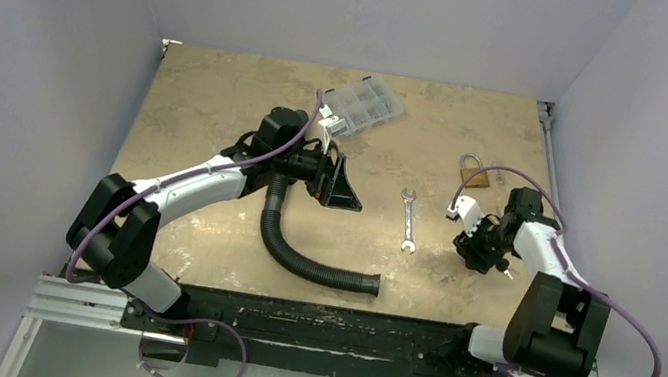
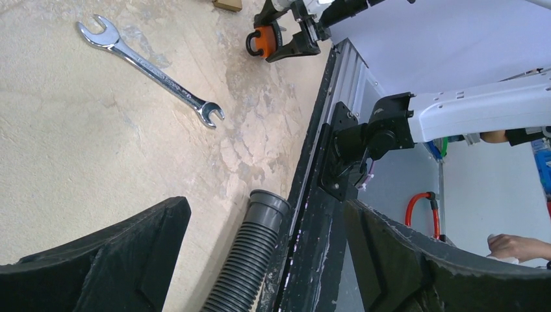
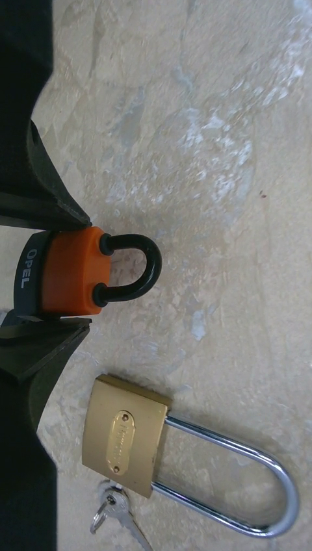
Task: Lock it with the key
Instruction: Place the lock at the center of the board, then reset both arms
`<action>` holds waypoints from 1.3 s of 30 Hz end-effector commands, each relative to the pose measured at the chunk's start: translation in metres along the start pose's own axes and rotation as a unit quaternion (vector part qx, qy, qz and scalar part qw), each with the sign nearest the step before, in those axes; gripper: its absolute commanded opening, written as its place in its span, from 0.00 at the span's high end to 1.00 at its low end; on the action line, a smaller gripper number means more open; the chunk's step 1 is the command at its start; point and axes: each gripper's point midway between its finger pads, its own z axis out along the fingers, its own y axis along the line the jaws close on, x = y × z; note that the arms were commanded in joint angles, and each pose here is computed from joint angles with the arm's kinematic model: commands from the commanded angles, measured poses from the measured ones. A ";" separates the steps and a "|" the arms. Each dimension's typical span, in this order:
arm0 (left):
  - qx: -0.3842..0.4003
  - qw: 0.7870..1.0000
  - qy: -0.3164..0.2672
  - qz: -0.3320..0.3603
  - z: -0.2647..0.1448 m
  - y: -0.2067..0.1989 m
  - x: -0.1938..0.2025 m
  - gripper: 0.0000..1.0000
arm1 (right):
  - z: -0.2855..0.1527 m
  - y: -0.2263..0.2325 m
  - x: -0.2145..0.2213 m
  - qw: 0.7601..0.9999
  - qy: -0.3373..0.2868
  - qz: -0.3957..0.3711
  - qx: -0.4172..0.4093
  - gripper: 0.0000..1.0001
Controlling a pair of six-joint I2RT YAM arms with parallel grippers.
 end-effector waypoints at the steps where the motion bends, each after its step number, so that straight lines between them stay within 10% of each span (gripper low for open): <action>1: 0.007 0.999 -0.017 0.033 -0.006 -0.009 -0.011 0.02 | -0.003 -0.019 0.002 1.000 -0.010 -0.027 0.014 0.65; 25: 0.006 0.999 -0.013 0.038 -0.004 -0.008 -0.011 0.01 | -0.014 -0.029 0.002 0.999 -0.011 -0.024 0.019 0.20; 30: -0.014 0.998 0.006 0.064 -0.011 -0.001 -0.013 0.00 | -0.034 -0.031 -0.019 0.999 -0.045 -0.013 0.016 0.02; 39: -0.073 0.993 0.021 0.092 -0.036 0.030 -0.045 0.00 | -0.072 -0.051 -0.099 0.979 -0.189 0.079 -0.012 0.01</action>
